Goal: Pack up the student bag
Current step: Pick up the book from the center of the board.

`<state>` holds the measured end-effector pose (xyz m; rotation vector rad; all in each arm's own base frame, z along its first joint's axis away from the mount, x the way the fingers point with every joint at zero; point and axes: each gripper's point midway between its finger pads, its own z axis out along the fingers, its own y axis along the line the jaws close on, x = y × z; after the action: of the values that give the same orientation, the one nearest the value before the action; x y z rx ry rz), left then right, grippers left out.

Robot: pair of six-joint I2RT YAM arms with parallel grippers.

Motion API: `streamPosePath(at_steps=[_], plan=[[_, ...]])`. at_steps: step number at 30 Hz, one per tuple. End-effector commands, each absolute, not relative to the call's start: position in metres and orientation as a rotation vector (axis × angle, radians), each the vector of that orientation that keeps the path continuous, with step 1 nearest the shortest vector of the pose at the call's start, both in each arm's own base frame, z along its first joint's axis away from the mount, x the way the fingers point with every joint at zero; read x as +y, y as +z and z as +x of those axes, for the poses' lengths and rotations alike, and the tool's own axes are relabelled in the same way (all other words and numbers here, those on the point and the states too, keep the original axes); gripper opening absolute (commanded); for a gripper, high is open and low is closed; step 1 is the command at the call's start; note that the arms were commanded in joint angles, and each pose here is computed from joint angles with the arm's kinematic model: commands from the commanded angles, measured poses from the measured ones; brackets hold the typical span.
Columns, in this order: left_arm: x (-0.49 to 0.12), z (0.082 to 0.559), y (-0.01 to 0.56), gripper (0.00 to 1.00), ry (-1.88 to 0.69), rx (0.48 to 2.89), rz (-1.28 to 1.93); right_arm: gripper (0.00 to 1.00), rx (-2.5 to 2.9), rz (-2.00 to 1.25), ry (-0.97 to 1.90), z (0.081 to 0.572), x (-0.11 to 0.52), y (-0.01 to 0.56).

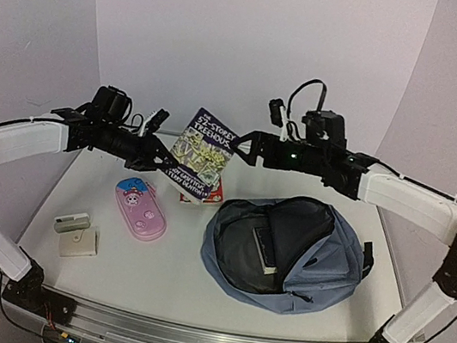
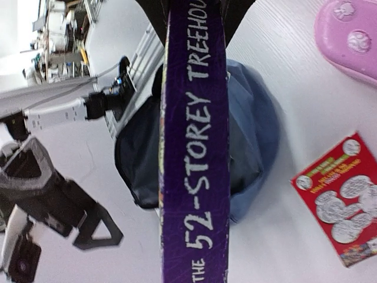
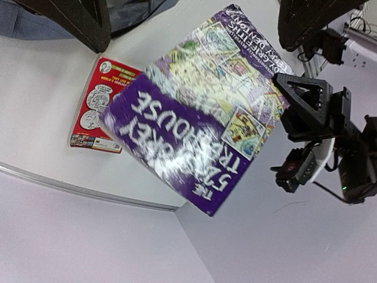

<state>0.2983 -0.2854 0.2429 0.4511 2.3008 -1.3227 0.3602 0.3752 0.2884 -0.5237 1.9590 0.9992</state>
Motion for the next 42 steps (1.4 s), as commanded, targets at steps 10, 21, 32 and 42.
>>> streamPosePath(at_steps=[10,21,32,42], plan=[[-0.352,0.151,0.308,0.00,-1.721,2.098,1.106,0.98,1.865,-0.690,1.154,0.276,0.290,0.314],[-0.367,0.127,0.305,0.00,-1.786,2.108,1.212,0.98,1.913,-0.925,1.531,0.218,0.307,0.286],[-0.377,0.128,0.312,0.00,-1.798,2.065,1.291,0.74,1.899,-1.064,1.683,0.191,0.320,0.274],[-0.382,0.147,0.305,0.16,-1.666,2.061,1.245,0.09,1.921,-0.949,1.556,0.215,0.322,0.281]])
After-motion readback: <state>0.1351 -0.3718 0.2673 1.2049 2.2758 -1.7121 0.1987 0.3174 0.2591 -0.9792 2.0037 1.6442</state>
